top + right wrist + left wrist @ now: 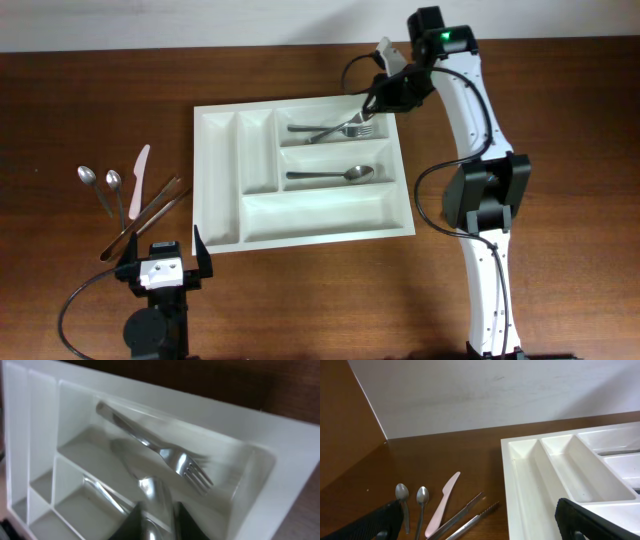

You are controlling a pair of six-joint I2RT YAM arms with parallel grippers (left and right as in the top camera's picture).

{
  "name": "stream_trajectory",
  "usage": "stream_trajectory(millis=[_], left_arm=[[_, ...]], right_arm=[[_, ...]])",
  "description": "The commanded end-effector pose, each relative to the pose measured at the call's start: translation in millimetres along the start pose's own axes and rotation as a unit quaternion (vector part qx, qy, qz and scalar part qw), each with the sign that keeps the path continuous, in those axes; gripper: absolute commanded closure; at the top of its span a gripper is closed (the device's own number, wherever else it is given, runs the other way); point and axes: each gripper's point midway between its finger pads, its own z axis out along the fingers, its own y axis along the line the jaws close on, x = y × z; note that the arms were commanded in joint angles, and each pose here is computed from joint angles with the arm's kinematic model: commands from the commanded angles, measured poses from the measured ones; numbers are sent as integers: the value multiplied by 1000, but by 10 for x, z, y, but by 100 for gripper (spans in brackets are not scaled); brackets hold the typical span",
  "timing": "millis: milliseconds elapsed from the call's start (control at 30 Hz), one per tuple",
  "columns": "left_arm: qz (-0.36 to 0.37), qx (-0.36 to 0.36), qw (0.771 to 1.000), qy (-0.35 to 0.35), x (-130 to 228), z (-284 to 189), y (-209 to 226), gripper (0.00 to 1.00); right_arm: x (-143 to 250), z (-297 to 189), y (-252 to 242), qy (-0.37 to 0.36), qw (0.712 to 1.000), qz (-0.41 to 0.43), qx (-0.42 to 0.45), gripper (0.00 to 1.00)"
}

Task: Pack container
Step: 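Open the right gripper to release the fork and raise away, then move the right gripper over the metal spoon right of the tray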

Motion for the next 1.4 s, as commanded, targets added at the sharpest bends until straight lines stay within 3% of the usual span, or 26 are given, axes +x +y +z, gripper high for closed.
stream_trajectory(millis=[0, 200, 433, 633, 900, 1100, 1367], left_arm=[[6, -2, 1000, 0, 7, -1, 5, 1], [6, -2, 1000, 0, 7, -1, 5, 1], [6, -2, 1000, 0, 7, -1, 5, 1], [6, -2, 1000, 0, 7, -1, 5, 1], [6, -2, 1000, 0, 6, -1, 5, 1], [6, -2, 1000, 0, 7, -1, 5, 1], [6, -2, 1000, 0, 7, -1, 5, 1]], right_arm=[[-45, -36, 49, -4, 999, -23, 39, 47], [-40, -63, -26, -4, 999, -19, 49, 38], [27, -236, -246, -2, 998, 11, 55, 36], [90, -737, -583, -11, 988, 44, 146, 27], [365, -1683, -1023, -36, 937, 152, 312, 26], [446, -1826, -1216, -63, 904, 244, 347, 26], [529, -1930, -1422, -56, 874, 255, 410, 26]])
